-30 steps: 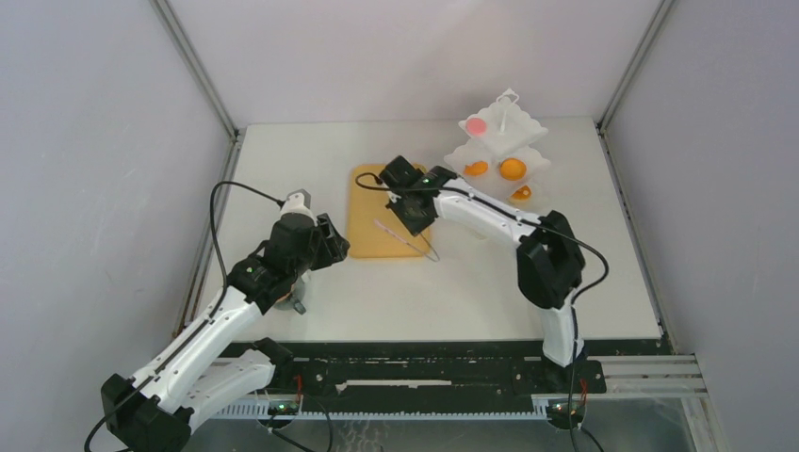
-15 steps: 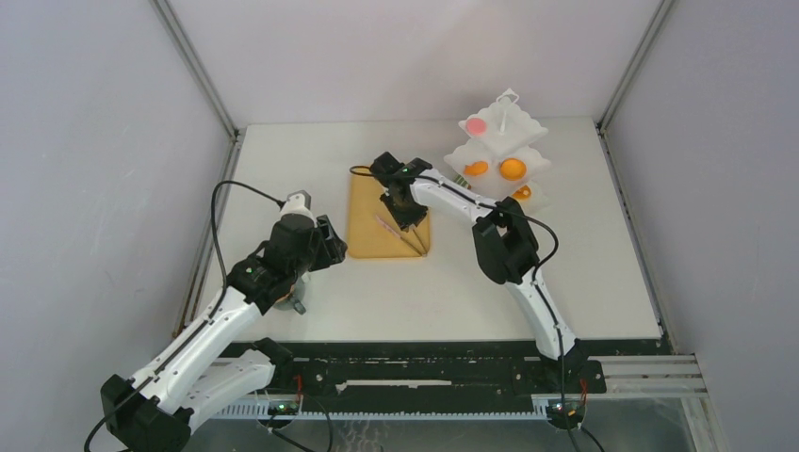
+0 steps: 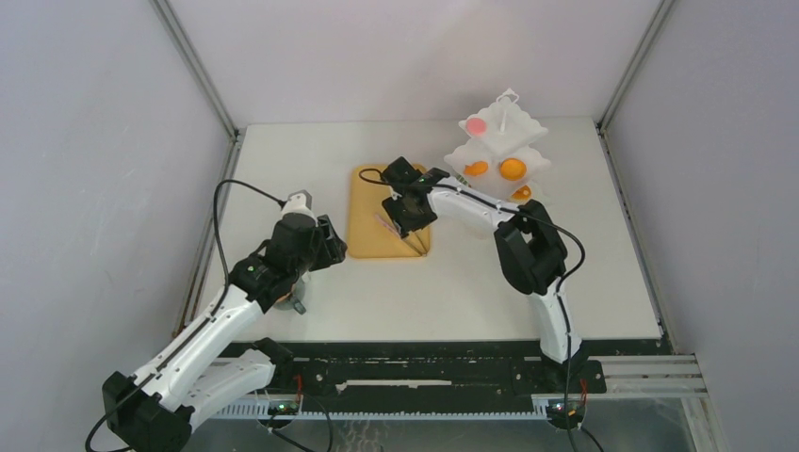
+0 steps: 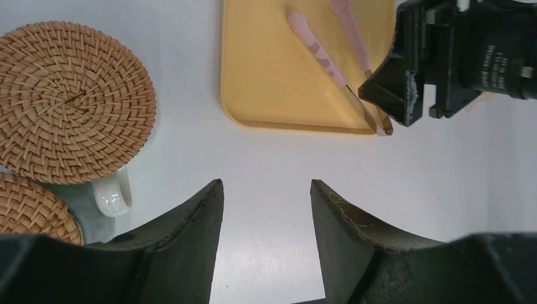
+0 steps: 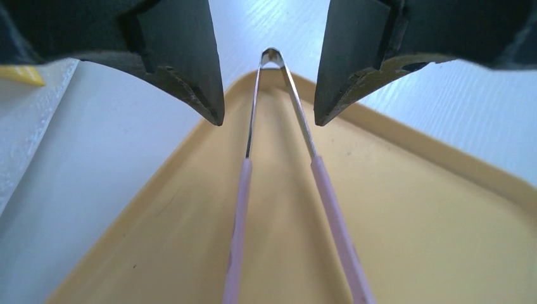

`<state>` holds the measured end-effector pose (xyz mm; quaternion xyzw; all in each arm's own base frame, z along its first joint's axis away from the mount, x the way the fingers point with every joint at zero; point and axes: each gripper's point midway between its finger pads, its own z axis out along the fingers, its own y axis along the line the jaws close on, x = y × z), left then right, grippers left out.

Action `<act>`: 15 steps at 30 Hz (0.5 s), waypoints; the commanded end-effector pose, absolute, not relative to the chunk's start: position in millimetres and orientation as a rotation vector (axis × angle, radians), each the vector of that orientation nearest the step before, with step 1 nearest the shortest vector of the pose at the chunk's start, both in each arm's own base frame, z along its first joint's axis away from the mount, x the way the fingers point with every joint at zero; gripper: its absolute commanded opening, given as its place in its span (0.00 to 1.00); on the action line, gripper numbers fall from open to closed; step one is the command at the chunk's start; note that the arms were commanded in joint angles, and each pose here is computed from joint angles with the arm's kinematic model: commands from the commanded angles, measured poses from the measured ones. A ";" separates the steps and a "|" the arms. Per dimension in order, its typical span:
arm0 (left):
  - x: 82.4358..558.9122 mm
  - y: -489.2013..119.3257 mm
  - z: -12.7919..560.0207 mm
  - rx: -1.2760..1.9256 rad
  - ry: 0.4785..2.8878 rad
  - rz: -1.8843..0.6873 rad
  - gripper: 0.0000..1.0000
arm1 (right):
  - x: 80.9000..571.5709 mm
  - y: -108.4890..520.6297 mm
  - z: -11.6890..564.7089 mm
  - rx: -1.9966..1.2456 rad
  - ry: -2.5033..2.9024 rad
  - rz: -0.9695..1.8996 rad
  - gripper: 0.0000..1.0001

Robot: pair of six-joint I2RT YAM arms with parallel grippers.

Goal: Serve the afternoon tea
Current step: Place the clamp on the tray, then pick up the clamp from the tray.

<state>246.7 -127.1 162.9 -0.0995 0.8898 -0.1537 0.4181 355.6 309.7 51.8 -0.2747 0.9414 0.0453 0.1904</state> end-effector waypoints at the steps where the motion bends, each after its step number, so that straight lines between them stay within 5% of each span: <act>1: 259.2 -131.2 187.7 -0.246 2.161 -0.418 0.58 | 364.5 325.8 93.0 -0.747 2.490 0.270 0.63; 15: 258.9 -129.4 180.4 -0.262 2.177 -0.401 0.58 | 355.6 324.8 70.0 -0.806 2.498 0.300 0.68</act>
